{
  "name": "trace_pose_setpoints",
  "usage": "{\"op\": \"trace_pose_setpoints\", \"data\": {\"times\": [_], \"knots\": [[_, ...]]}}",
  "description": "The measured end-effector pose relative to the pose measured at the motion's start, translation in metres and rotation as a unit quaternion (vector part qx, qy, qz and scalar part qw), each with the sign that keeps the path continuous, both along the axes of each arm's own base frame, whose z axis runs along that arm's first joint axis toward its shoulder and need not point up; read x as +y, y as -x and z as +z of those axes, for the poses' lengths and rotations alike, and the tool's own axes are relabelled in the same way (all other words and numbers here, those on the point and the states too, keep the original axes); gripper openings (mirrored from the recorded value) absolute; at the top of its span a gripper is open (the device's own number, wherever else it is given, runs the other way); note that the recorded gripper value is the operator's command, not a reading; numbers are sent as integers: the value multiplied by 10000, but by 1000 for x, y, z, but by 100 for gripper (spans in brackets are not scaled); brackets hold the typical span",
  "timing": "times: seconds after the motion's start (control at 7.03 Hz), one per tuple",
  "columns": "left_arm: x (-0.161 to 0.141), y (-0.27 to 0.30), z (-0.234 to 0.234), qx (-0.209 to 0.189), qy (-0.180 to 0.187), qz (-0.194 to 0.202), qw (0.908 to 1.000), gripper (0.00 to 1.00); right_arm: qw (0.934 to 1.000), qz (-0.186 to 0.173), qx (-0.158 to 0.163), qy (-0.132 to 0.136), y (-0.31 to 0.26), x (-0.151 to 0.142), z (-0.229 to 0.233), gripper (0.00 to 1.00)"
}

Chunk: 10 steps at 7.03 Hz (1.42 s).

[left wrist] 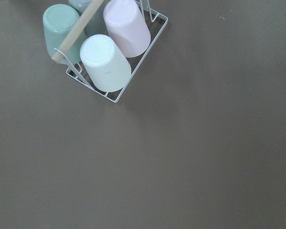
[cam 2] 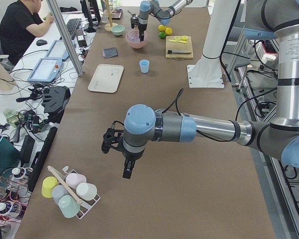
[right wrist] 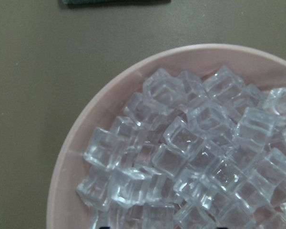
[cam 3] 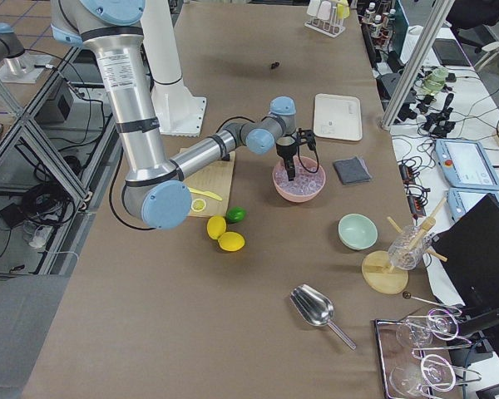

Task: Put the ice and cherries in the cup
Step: 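Grasp another ice cube from the pink bowl with the right gripper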

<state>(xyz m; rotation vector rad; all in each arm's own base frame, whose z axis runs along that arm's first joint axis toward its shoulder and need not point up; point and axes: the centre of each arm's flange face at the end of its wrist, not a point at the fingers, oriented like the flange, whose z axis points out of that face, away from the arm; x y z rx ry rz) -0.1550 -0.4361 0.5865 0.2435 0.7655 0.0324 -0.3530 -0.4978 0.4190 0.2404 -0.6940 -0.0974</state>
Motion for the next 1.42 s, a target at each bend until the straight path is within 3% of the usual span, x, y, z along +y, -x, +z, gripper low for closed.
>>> {"op": "trace_pose_setpoints", "data": {"times": [0.14,0.85,1.42], "knots": [[0,0,-1,0,-11,0,10000,98,10000,-6,-19,-35,2,2,0,33],[-2,0,-2,-4,-8,-5,10000,98,9999,-102,5,-28,0,6,10,21],[1,0,1,1,15,-5,10000,98,9994,-242,-234,-37,-28,-11,-14,19]]}}
